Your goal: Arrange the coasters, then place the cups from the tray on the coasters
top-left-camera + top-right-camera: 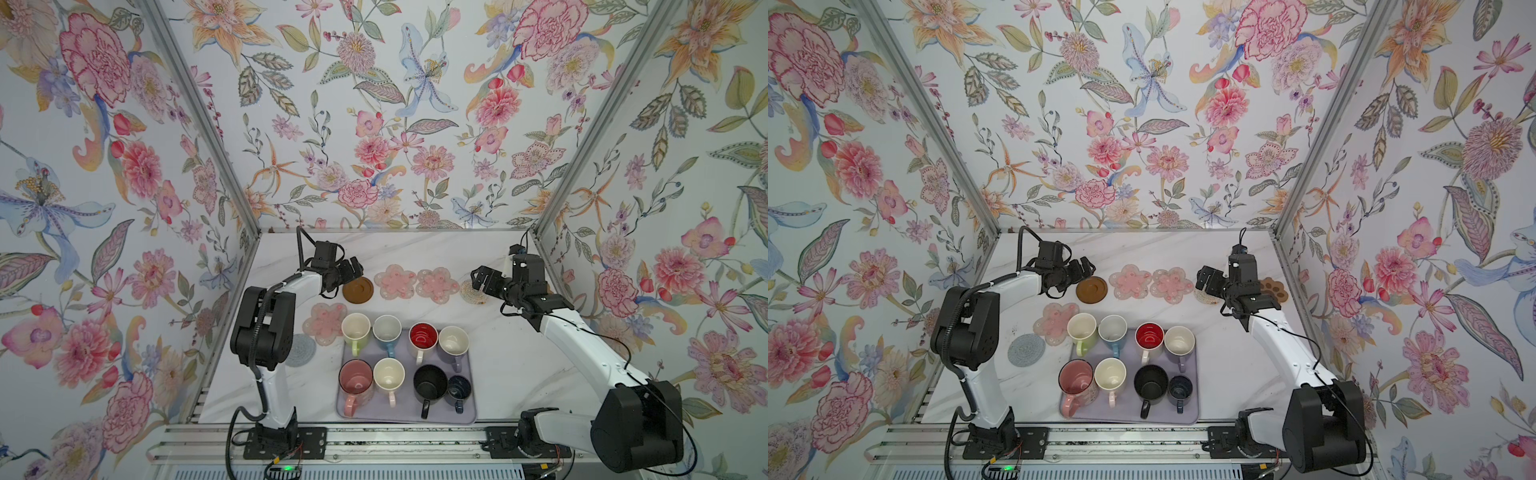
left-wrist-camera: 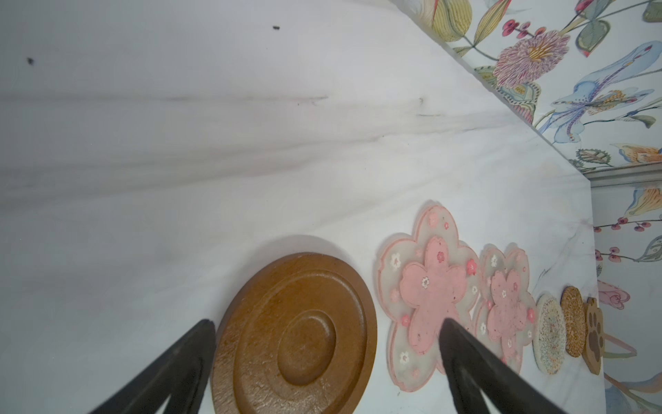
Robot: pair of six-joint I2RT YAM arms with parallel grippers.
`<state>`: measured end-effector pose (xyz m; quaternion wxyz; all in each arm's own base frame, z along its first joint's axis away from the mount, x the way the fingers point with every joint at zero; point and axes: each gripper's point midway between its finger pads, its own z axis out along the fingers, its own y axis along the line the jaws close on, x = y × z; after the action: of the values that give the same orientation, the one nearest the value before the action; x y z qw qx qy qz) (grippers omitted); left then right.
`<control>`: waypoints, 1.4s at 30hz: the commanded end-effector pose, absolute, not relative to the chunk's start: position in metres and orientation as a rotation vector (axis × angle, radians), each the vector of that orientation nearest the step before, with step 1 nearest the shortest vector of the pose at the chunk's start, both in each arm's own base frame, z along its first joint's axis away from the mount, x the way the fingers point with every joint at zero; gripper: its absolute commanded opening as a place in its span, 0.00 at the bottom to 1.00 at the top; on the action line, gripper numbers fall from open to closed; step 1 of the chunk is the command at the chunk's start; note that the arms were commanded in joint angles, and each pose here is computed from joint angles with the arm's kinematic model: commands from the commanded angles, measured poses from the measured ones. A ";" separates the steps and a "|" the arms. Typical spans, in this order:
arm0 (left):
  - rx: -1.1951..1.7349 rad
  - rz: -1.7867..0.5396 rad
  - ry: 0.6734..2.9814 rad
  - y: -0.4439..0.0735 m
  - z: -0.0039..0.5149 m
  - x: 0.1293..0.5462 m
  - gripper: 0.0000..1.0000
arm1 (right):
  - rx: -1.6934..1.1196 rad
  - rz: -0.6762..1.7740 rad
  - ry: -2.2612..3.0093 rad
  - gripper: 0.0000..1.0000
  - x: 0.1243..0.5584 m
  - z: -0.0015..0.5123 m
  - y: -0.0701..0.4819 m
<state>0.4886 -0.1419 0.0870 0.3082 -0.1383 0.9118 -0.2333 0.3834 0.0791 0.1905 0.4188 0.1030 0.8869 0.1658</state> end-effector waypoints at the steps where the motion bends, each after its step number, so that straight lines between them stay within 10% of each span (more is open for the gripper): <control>1: -0.378 -0.414 2.279 -0.106 0.163 0.465 0.99 | 0.268 0.424 2.208 0.99 0.391 0.194 0.078; 18: -0.630 -0.319 2.149 -0.041 0.164 0.318 0.99 | 0.246 0.445 2.186 0.99 0.406 0.203 0.085; 42: -0.808 -0.540 2.151 -0.064 0.130 0.332 0.99 | 0.250 0.461 2.218 0.99 0.394 0.191 0.088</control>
<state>0.3306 -0.0591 0.1357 0.3875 -0.2999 0.8508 -0.1900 0.3979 0.0837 0.1888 0.4173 0.1006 0.8863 0.1738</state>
